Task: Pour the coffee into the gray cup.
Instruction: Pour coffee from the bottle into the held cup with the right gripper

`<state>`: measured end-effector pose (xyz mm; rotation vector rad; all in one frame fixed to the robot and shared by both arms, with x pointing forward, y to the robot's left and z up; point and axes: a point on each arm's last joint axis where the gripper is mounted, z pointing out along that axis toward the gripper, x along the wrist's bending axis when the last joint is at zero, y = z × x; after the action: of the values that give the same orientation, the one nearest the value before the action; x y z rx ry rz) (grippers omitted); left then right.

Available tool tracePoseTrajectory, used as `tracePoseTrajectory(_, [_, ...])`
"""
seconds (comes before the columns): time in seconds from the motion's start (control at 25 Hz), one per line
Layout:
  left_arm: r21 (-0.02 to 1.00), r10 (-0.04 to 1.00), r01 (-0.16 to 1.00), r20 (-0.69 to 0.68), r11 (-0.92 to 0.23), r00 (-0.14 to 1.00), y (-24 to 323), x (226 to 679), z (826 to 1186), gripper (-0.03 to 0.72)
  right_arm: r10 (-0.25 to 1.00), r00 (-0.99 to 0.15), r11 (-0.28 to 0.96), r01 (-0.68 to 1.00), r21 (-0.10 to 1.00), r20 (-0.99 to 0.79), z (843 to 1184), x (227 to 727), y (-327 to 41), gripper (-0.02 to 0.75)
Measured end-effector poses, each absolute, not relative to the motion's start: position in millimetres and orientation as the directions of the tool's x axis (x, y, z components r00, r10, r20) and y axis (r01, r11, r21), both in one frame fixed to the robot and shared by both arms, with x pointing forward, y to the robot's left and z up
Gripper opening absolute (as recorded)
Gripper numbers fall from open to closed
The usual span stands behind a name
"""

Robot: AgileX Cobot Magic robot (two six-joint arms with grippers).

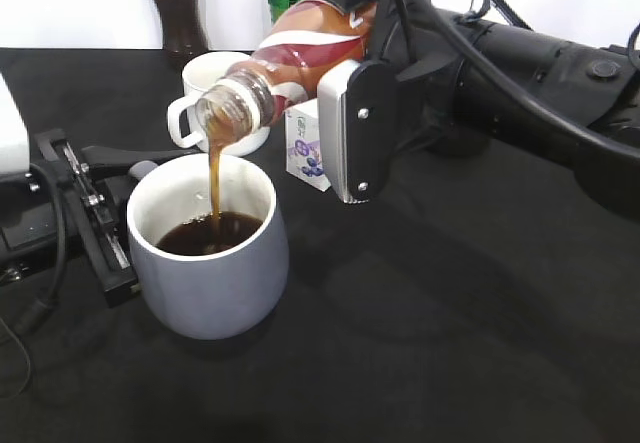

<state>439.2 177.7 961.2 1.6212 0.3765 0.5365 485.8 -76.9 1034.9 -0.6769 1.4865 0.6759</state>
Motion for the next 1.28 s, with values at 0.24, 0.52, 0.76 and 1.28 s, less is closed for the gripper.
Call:
tracePoseTrajectory(0.24, [0.990, 0.535, -0.069, 0.126, -0.126, 0.835, 177.6, 439.1, 961.0, 0.081, -0.013, -0.016, 0.650, -0.760, 0.004, -1.000, 1034.9, 485.8, -76.9, 0.532])
tracePoseTrajectory(0.52, [0.989, 0.533, -0.067, 0.128, -0.131, 0.836, 177.6, 439.0, 960.5, 0.081, -0.019, -0.009, 0.650, -0.760, -0.006, -1.000, 1034.9, 485.8, -76.9, 0.532])
tracePoseTrajectory(0.76, [0.989, 0.533, -0.067, 0.128, -0.131, 0.836, 177.6, 439.0, 960.5, 0.081, -0.026, -0.001, 0.649, -0.760, -0.016, -1.000, 1034.9, 485.8, -76.9, 0.532])
tracePoseTrajectory(1.28, [0.989, 0.533, -0.067, 0.128, -0.132, 0.836, 177.6, 439.0, 960.4, 0.081, -0.010, 0.009, 0.653, -0.757, -0.014, -1.000, 1036.9, 486.3, -77.0, 0.532])
